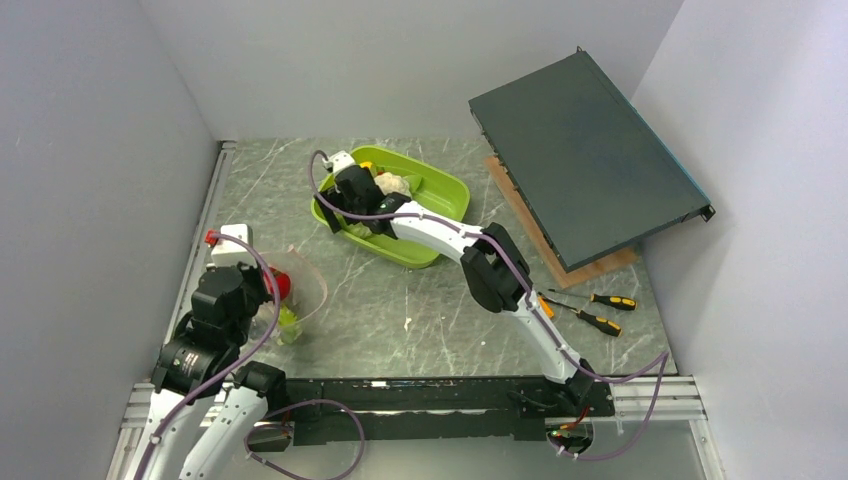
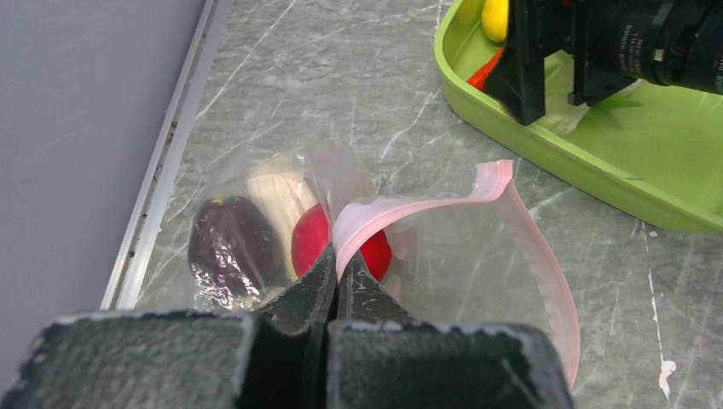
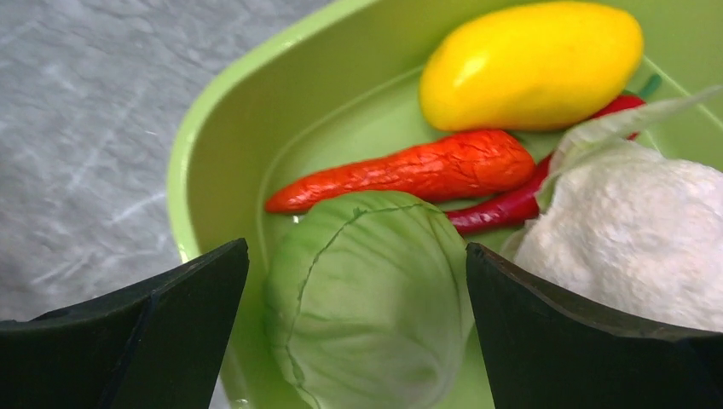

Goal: Place the food in the zip-top bag and seal the zipper
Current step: Pick up the fake vegetable from the bin.

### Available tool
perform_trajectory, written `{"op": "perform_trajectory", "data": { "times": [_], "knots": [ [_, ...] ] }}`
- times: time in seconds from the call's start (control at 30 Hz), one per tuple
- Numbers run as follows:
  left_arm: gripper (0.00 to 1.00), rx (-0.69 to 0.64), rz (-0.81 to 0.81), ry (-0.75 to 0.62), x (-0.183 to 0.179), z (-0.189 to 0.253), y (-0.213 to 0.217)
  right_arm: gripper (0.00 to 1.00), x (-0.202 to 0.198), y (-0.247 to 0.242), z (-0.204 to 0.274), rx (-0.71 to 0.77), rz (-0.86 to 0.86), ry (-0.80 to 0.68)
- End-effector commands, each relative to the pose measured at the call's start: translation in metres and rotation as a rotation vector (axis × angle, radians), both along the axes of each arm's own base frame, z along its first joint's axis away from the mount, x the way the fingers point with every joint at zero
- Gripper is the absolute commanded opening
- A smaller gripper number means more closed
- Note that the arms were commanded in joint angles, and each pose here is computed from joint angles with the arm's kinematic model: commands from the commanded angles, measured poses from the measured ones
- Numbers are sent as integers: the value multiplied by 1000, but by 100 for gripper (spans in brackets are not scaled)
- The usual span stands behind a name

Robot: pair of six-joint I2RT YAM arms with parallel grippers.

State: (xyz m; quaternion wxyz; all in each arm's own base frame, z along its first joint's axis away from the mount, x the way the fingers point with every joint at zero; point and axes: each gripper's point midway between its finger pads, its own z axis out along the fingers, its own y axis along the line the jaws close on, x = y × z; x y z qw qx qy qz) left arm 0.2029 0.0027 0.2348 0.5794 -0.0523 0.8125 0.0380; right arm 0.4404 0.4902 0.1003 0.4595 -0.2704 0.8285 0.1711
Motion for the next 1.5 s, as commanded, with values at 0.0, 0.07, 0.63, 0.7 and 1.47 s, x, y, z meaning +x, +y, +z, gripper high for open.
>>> {"op": "perform_trajectory", "data": {
  "times": [0.0,0.07,0.63,0.7,1.47],
  "knots": [
    [0,7,48,-24,5,7,6,99,9,-30,-4,-107,-70,4],
    [0,7,44,-22,6,6,6,98,11,-51,-13,-168,-130,32],
    [0,16,18,3,11,1,1,97,-9,-168,64,-177,-271,-100],
    [0,17,12,4,11,1,0,97,-4,-152,78,-102,-252,-101],
    [0,20,-53,34,18,-5,-13,81,67,-36,43,465,-436,100]
  ]
}}
